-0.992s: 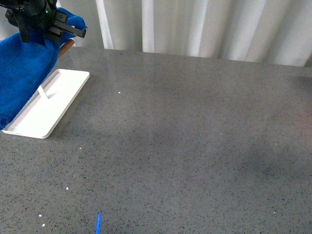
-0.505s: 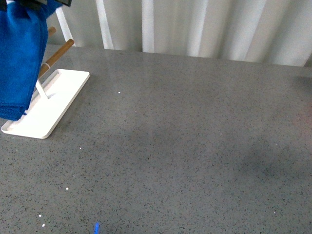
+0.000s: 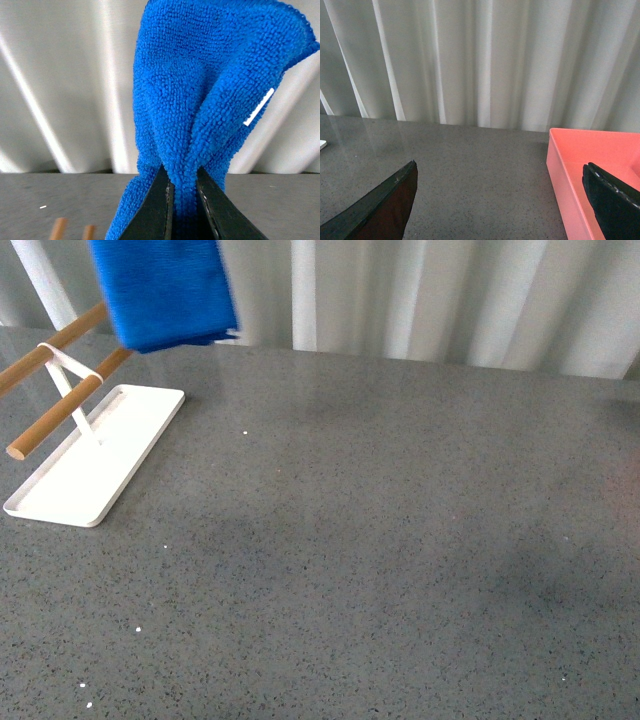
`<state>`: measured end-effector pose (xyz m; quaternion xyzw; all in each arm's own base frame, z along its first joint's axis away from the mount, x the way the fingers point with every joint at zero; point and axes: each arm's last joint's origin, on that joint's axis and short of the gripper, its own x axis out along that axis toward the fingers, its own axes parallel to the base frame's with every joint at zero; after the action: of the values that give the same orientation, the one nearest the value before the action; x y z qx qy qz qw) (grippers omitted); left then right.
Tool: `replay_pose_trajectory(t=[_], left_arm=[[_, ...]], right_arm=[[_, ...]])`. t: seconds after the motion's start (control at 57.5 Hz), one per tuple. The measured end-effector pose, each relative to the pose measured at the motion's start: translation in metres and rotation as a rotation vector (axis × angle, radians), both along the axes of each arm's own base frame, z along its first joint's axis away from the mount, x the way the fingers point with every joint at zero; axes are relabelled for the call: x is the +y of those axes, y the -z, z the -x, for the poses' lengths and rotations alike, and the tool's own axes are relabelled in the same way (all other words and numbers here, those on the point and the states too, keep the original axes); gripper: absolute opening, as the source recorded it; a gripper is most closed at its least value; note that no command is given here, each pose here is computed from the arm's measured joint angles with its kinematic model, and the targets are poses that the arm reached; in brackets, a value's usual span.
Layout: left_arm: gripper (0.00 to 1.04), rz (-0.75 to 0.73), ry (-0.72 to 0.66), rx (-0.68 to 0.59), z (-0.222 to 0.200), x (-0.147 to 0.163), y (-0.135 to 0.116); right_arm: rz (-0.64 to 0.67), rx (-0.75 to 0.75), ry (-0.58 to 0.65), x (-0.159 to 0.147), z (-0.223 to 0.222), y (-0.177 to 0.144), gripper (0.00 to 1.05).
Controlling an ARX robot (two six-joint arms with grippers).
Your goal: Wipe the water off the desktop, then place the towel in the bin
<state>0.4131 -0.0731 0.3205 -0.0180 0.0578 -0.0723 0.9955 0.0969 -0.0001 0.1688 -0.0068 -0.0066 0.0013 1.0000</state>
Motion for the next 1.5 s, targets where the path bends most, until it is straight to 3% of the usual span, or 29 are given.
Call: replay_pose_trajectory(t=[0.383, 0.644, 0.8, 1.026, 1.131, 1.183, 1.357, 1.496], left_arm=[[0.06, 0.235, 0.421, -0.016, 0.038, -0.104, 0.038], [0.06, 0.382, 0.584, 0.08, 0.044, -0.143, 0.107], [0.06, 0.488, 0.666, 0.104, 0.051, -0.159, 0.135], [0.06, 0.612, 0.767, 0.099, 0.061, -0.177, 0.146], [0.06, 0.62, 0.768, 0.124, 0.062, -0.181, 0.155], [0.06, 0.621, 0.769, 0.131, 0.063, -0.183, 0.157], [0.06, 0.625, 0.765, 0.129, 0.063, -0.186, 0.157], [0.06, 0.629, 0.754, 0.133, 0.063, -0.187, 0.156]], right_arm=[[0.0, 0.0, 0.0, 0.0, 0.0, 0.0, 0.98], [0.0, 0.0, 0.0, 0.0, 0.0, 0.0, 0.98], [0.0, 0.0, 0.0, 0.0, 0.0, 0.0, 0.98], [0.0, 0.0, 0.0, 0.0, 0.0, 0.0, 0.98], [-0.029, 0.261, -0.219, -0.001, -0.001, 0.0, 0.98], [-0.049, 0.322, -0.281, -0.004, -0.006, -0.006, 0.98], [0.032, 0.221, -0.289, -0.021, -0.03, -0.052, 0.98], [0.073, 0.243, -0.326, -0.031, -0.058, -0.064, 0.98]])
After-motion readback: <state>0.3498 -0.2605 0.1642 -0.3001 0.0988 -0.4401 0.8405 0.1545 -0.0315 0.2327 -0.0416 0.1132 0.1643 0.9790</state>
